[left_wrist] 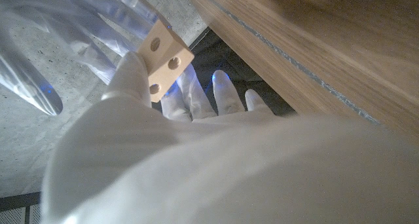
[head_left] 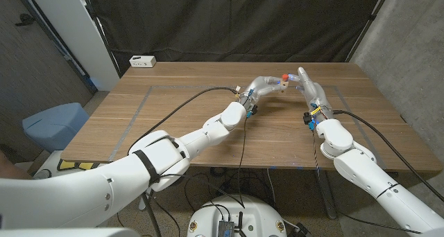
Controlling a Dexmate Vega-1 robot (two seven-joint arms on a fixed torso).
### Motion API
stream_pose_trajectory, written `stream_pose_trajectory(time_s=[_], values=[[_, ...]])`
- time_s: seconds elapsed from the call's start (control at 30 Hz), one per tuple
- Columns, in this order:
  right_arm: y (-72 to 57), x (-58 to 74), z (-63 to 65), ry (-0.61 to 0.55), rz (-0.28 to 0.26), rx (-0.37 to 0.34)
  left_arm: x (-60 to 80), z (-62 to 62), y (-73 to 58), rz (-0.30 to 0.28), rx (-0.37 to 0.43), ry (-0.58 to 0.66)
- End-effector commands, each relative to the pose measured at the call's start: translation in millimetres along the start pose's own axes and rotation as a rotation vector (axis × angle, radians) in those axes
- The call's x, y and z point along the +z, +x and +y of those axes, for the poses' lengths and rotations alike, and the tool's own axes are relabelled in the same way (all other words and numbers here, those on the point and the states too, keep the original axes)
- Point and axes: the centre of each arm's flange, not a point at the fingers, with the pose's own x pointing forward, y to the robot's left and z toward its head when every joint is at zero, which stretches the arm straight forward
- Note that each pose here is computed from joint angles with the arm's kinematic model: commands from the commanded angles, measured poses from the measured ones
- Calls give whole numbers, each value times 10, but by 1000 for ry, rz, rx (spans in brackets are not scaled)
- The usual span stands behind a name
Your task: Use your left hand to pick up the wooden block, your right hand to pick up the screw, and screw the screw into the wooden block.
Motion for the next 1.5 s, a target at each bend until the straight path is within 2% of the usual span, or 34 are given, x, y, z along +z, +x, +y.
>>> stream_pose_trajectory(time_s=[0.03, 0.57, 0.93, 1.2, 1.5], values=[[-19, -2, -13, -6, 3, -7, -13, -5, 10, 8, -1, 3], [-10, -9, -6, -9, 10, -15, -53, 20, 39, 29, -5, 0], [14, -9, -4, -16, 10, 4, -53, 30, 52, 32, -3, 4], [7, -3, -55, -17, 7, -35, -46, 25, 62, 33, -2, 4], [30, 30, -115, -32, 12, -39, -34, 6, 92, 39, -9, 7]])
